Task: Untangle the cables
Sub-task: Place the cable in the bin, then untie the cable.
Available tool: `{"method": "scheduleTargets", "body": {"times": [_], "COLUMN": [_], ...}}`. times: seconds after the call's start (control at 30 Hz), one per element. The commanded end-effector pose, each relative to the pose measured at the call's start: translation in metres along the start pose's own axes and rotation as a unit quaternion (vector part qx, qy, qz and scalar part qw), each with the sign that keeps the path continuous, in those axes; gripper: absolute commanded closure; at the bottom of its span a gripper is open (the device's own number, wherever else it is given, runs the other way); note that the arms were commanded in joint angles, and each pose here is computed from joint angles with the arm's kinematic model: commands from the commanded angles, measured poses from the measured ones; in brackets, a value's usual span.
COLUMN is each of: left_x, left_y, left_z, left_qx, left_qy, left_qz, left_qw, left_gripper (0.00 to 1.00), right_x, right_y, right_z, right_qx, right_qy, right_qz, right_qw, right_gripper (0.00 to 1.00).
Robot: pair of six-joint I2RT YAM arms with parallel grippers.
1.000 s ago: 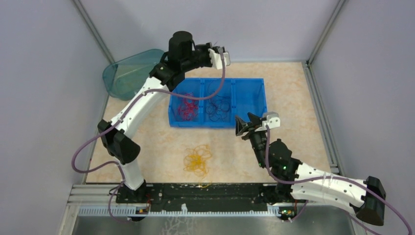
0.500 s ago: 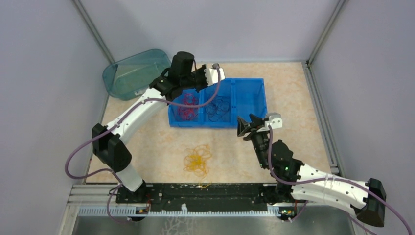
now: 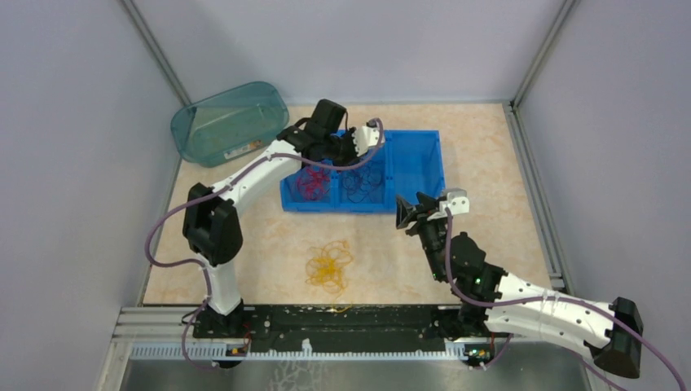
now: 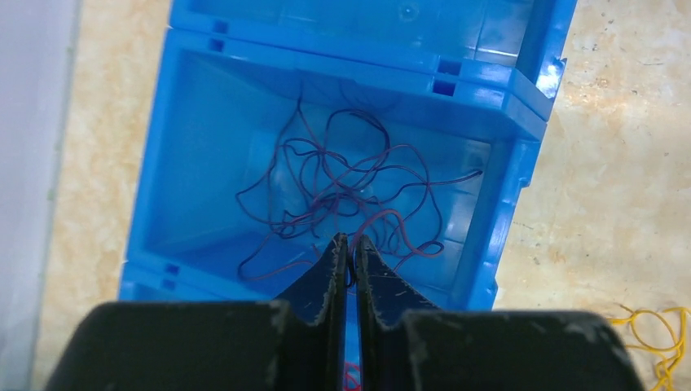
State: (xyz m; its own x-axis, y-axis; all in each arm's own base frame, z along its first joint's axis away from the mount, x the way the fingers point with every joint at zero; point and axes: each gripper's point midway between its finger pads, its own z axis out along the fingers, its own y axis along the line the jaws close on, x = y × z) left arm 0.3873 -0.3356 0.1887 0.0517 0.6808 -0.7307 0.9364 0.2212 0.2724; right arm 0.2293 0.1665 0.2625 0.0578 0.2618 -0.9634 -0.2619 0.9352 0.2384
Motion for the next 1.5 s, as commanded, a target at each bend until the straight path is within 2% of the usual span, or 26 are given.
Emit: {"method": "scheduleTargets", "body": {"times": [0.0,0.07,0.13,0.2,0.27,0.3,0.47,0.6,0.7,0.87,0.93,1.07,1.23,1.4,1.47], "left_x": [-0.003,-0.002,-0.001,-0.005,-0.011,-0.015,-0.034,-0.024,-0.002,0.029,0.043,0.072,0.084,0.085,0.09], "left_y": [0.0,0.005,0.014,0.024,0.029,0.031,0.039,0.023,0.004,-0.03,-0.051,-0.081,-0.095,-0.104,-0.111], "left_z": [0.01,0.015,0.017,0.013,0.004,-0.002,-0.058,-0.109,-0.14,-0.185,-0.191,-0.195,-0.201,-0.206,-0.205], "left_qx": [0.014,0.011,0.001,-0.011,-0.011,-0.012,-0.013,-0.006,-0.008,0.001,0.012,0.011,0.004,0.009,0.018], "left_qy": [0.008,0.013,0.022,0.025,0.025,0.024,0.011,0.021,0.029,-0.003,-0.005,0.004,0.002,-0.003,-0.001], "left_qz": [-0.01,0.002,0.015,0.016,0.018,0.023,0.015,0.004,-0.016,-0.061,-0.076,-0.089,-0.082,-0.066,-0.058], "left_qw": [1.0,1.0,1.0,0.999,0.999,0.999,1.0,1.0,0.999,0.998,0.997,0.996,0.997,0.998,0.998], "left_gripper": [0.8,0.61,0.49,0.29,0.05,0.01,0.01,0.01,0.01,0.01,0.01,0.01,0.01,0.01,0.01], "right_x": [-0.006,-0.004,-0.003,-0.003,-0.002,-0.001,0.007,0.029,0.054,0.097,0.112,0.138,0.172,0.184,0.189], "right_y": [-0.005,-0.004,-0.004,-0.003,-0.002,-0.001,0.008,0.045,0.088,0.147,0.162,0.181,0.197,0.206,0.206], "right_z": [0.001,0.002,0.002,0.002,0.002,0.002,0.002,-0.002,-0.013,-0.037,-0.044,-0.047,-0.047,-0.047,-0.045], "right_qx": [0.014,0.016,0.015,0.015,0.013,0.011,-0.015,-0.116,-0.227,-0.379,-0.411,-0.444,-0.464,-0.476,-0.471], "right_qy": [-0.005,-0.002,0.001,0.003,0.006,0.008,0.028,0.073,0.126,0.208,0.232,0.263,0.312,0.329,0.334], "right_qz": [0.012,0.01,0.008,0.009,0.007,0.007,0.004,-0.019,-0.038,-0.039,-0.03,-0.017,-0.013,0.012,0.016], "right_qw": [1.0,1.0,1.0,1.0,1.0,1.0,0.999,0.99,0.965,0.901,0.881,0.857,0.829,0.816,0.816], "right_gripper": [0.45,0.45,0.45,0.45,0.45,0.45,0.43,0.41,0.41,0.41,0.41,0.42,0.44,0.49,0.57]}}
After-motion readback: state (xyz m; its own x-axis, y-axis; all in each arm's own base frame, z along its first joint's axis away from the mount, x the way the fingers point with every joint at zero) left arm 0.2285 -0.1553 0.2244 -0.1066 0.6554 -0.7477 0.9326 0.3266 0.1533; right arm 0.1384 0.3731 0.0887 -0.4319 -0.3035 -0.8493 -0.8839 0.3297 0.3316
